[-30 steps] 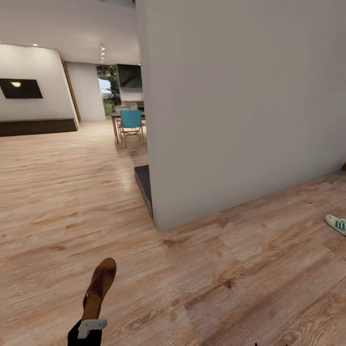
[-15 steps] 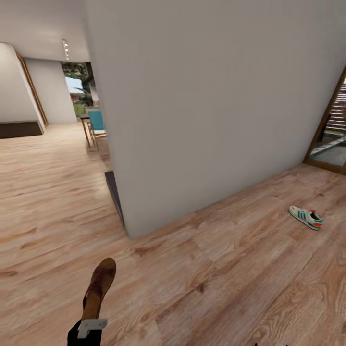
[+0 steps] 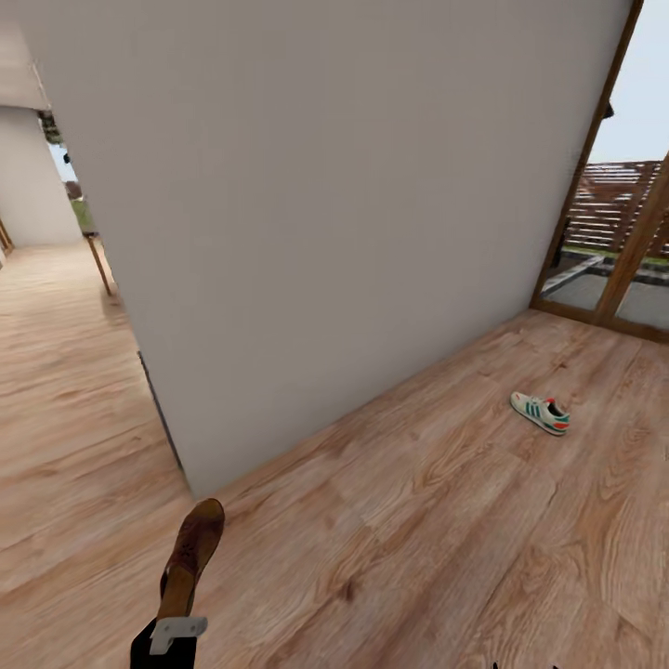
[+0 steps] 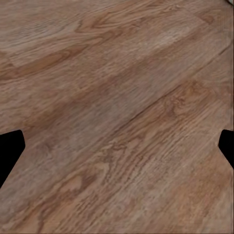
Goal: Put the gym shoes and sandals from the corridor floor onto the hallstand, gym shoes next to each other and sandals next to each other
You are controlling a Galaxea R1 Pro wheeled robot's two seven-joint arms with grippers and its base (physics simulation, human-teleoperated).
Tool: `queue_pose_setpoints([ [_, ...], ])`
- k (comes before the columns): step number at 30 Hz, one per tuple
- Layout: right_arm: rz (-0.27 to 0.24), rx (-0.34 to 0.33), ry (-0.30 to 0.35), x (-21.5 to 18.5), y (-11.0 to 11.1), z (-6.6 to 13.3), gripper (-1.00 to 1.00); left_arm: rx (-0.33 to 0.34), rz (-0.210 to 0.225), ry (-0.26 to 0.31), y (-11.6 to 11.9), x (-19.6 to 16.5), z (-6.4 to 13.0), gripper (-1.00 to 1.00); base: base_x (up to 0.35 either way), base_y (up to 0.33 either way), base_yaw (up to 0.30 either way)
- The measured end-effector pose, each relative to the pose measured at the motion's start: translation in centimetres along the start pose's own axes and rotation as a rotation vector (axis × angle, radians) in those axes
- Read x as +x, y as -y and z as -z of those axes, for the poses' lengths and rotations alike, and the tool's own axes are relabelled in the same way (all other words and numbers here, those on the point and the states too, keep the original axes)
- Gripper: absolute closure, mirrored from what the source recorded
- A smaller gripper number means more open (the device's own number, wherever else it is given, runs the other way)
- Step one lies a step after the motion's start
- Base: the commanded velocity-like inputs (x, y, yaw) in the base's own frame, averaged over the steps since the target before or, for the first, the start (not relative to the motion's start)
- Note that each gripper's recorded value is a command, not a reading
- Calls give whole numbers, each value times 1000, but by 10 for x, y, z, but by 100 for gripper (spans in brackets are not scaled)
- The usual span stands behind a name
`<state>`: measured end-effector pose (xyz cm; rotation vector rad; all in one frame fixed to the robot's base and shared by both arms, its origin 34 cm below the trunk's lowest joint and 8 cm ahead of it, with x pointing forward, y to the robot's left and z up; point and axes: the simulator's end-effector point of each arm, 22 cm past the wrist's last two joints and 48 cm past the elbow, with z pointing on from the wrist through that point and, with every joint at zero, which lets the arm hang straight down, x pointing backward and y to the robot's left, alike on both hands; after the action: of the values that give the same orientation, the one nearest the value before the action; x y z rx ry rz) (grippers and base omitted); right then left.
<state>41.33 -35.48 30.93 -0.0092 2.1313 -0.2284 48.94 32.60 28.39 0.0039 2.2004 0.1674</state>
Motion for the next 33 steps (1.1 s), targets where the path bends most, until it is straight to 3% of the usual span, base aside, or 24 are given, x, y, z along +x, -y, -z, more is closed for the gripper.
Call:
queue_pose_setpoints([
  [33,0,0,-2,1,0,0,-100,0,1,-2,0,1,0,100,204,-210,-271],
])
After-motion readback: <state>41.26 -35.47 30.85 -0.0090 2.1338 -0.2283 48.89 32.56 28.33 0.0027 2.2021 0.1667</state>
